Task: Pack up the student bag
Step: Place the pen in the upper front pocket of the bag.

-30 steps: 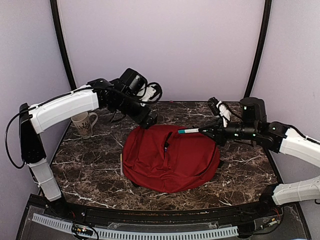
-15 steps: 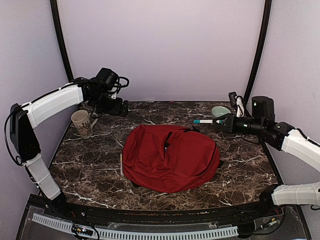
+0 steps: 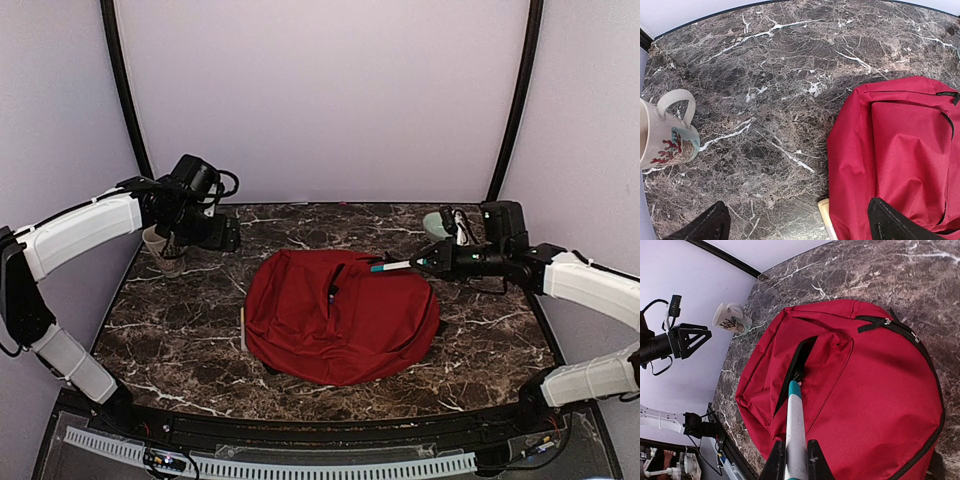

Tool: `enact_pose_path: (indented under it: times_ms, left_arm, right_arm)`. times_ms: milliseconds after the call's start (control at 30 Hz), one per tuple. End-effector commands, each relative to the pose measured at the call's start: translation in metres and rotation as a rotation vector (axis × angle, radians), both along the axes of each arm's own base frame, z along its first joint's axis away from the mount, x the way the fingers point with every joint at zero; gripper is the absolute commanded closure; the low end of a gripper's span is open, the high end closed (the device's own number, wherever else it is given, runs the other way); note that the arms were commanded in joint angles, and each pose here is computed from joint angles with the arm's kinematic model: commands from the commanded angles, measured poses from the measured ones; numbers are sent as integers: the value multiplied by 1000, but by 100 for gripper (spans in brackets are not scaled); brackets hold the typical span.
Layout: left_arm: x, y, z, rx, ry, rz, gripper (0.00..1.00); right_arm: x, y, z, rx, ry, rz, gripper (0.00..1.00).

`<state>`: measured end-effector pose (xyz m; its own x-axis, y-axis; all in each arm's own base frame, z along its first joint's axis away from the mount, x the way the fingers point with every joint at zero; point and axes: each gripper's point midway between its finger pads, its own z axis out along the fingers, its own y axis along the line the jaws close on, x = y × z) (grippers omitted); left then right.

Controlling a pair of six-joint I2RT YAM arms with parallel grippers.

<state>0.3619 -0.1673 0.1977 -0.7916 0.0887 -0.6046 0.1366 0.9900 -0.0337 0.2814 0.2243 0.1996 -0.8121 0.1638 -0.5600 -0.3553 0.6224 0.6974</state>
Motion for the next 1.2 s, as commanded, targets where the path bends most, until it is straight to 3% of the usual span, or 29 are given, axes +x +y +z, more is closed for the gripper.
enact_pose_path:
  times_ms: [0,433,800,1167]
  left_arm:
    - [-5,2,16,-39,-42,-2,1]
    - [-27,4,38,-75,-41,-49,2]
    - [-38,9,50,-65,-40,-66,2]
    - [-44,15,52,-48,-36,-64,2]
  right_arm:
    - [5,9,1,64,38,12,100]
    - [22,41,-34,103,55,-4,100]
    - [68,82,-62,122,18,-65,100]
    - [85,115,-67,147,0,7,100]
